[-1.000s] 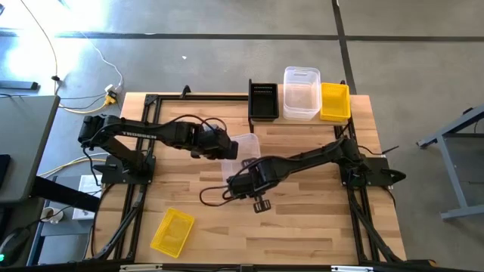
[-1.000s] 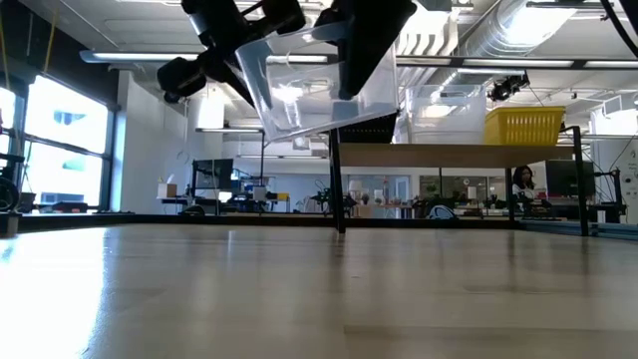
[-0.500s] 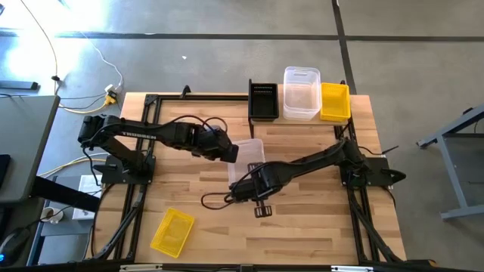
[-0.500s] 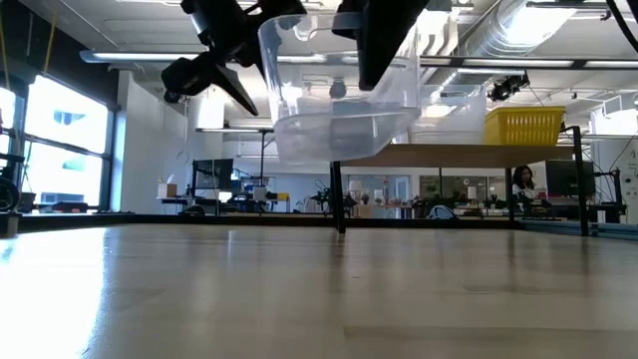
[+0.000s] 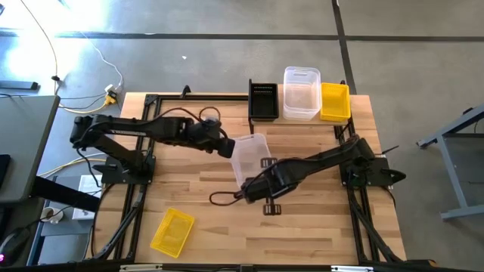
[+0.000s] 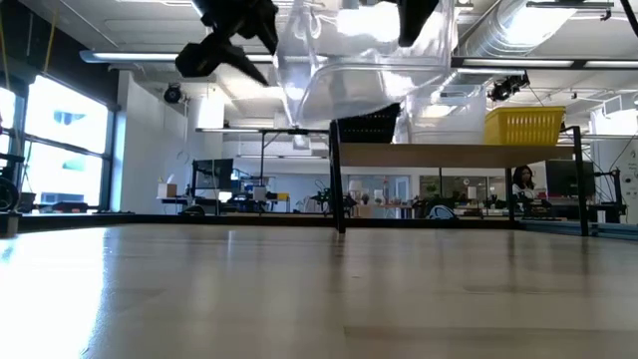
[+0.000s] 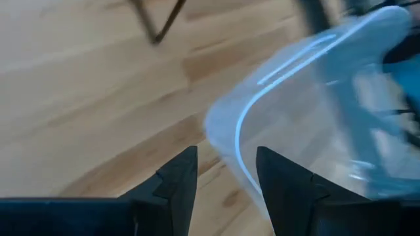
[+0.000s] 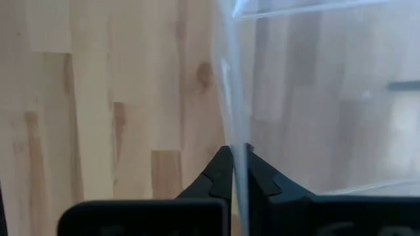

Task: Stack baskets on shelf by color
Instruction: Stack the transparent bin on top of the stacked transparent bins on the shelf

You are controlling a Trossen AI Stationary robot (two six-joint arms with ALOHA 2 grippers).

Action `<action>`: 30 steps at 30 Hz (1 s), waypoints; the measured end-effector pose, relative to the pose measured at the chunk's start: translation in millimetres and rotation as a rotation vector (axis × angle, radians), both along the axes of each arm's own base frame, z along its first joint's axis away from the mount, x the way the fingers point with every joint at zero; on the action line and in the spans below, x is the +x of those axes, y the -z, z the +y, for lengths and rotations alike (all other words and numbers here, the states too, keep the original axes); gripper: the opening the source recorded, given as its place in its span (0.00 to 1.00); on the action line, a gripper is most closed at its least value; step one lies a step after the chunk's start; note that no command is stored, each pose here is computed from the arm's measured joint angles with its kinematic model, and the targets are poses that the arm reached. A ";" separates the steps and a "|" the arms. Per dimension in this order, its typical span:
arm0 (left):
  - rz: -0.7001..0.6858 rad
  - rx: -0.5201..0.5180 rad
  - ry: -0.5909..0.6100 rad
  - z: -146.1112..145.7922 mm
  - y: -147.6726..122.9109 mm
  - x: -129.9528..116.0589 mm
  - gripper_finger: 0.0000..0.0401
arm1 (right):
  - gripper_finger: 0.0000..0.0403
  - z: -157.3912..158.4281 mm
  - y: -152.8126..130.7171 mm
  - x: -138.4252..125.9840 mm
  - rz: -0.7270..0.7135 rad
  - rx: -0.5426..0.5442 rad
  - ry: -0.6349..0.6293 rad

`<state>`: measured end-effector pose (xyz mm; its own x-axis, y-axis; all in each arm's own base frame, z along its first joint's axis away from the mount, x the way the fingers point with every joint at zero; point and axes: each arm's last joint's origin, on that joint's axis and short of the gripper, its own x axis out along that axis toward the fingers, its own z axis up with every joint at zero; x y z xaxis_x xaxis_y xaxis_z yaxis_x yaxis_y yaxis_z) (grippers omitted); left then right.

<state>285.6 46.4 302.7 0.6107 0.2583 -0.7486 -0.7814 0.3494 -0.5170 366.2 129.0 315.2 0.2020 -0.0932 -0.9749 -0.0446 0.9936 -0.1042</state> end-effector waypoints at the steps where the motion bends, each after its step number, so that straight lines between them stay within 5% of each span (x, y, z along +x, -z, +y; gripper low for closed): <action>1: -0.027 0.016 0.011 -0.1 -4.7 -1.2 0.36 | 0.00 -1.1 -2.5 -1.9 -0.004 -0.008 0.010; 14: -0.317 0.190 0.118 -3.7 -55.2 -19.7 0.36 | 0.00 -25.7 -30.4 -24.1 -0.036 -0.129 0.132; 22: -0.310 0.260 0.153 -1.9 -59.6 -24.7 0.36 | 0.00 -45.9 -54.4 -39.4 -0.097 -0.162 0.152; 30: -0.292 0.327 0.208 -2.1 -62.1 -27.5 0.36 | 0.00 -84.5 -105.4 -82.7 -0.260 -0.238 0.192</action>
